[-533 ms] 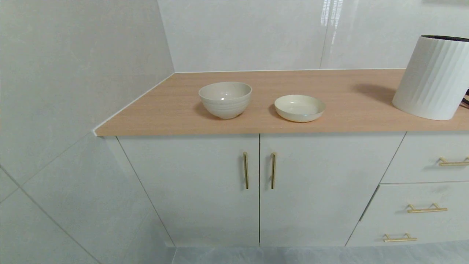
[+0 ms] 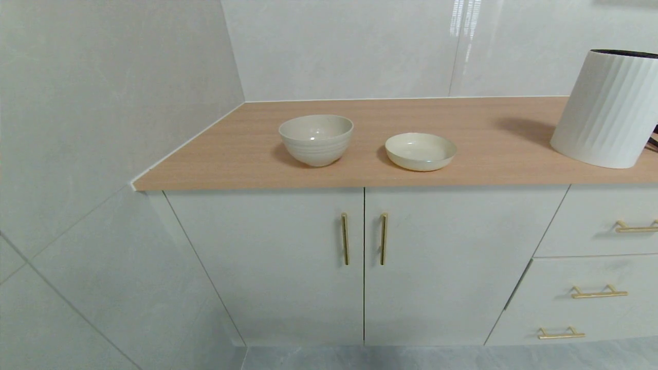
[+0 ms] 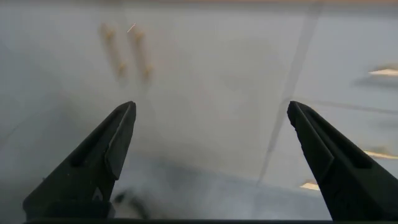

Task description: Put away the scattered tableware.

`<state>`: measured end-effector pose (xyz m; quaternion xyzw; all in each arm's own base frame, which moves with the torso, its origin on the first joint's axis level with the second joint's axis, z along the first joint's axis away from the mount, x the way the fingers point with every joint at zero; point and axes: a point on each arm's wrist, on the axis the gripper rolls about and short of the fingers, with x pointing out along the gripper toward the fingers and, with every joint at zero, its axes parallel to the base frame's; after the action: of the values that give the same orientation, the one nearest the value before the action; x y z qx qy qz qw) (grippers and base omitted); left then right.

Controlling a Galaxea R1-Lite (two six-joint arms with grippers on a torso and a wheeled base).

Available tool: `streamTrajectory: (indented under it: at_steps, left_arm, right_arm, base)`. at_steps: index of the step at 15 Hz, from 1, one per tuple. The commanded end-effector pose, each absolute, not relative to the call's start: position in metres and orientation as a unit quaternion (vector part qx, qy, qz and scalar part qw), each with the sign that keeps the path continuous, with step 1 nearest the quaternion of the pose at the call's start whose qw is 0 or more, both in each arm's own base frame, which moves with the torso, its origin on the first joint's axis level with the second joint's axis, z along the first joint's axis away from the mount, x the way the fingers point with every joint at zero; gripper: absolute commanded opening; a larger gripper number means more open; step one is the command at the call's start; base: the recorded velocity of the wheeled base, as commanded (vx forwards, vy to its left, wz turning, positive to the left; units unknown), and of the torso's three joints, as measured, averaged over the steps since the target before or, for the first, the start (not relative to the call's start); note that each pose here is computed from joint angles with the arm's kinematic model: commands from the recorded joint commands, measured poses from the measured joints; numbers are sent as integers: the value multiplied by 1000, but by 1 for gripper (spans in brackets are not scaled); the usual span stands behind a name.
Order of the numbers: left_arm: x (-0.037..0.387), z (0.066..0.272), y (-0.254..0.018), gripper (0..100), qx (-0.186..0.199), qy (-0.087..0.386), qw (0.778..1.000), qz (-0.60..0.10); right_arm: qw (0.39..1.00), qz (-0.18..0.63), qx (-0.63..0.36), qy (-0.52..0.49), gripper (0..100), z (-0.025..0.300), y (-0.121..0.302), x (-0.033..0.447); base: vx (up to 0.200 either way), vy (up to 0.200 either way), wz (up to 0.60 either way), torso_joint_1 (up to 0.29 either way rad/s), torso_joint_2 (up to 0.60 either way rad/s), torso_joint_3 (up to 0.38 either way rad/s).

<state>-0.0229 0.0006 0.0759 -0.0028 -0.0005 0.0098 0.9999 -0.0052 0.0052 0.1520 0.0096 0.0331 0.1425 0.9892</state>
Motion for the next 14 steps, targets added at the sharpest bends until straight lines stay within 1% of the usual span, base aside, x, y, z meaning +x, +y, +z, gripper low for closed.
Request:
streamTrajectory:
  at_steps: [1, 2, 3, 4, 6, 8, 9, 10, 14]
  left_arm:
    - [-23, 76, 1, 100, -3, -1, 1000, 10]
    - [-23, 76, 1, 100, -3, -1, 1000, 10]
    - [-23, 76, 1, 100, -3, -1, 1000, 10]
    - [-23, 76, 1, 100, -3, -1, 1000, 10]
    - [-23, 76, 1, 100, -3, -1, 1000, 10]
    - [-23, 76, 1, 100, -3, -1, 1000, 10]
    - [-23, 76, 1, 100, -3, -1, 1000, 10]
    - [-23, 76, 1, 100, -3, -1, 1000, 10]
    - [-23, 76, 1, 100, -3, -1, 1000, 10]
  right_arm:
    - [942, 275, 22, 191, 100, 179, 21, 73]
    - [928, 314, 18, 201, 100, 188, 32, 92]
    - [913, 344, 22, 218, 100, 194, 50, 122]
    - [905, 357, 21, 229, 100, 194, 63, 145]
    - [888, 383, 25, 252, 100, 183, 93, 185]
    - [870, 408, 46, 273, 100, 158, 131, 220]
    - [870, 406, 57, 272, 100, 153, 137, 230]
    - [871, 406, 72, 266, 100, 144, 148, 250]
    - [865, 421, 69, 263, 100, 128, 185, 292]
  base:
    - [0, 0, 0, 0, 0, 0]
    - [0, 0, 0, 0, 0, 0]
    - [0, 0, 0, 0, 0, 0]
    - [0, 0, 0, 0, 0, 0]
    - [0, 0, 0, 0, 0, 0]
    - [0, 0, 0, 0, 0, 0]
    - [0, 0, 0, 0, 0, 0]
    - [0, 0, 0, 0, 0, 0]
    - [0, 0, 0, 0, 0, 0]
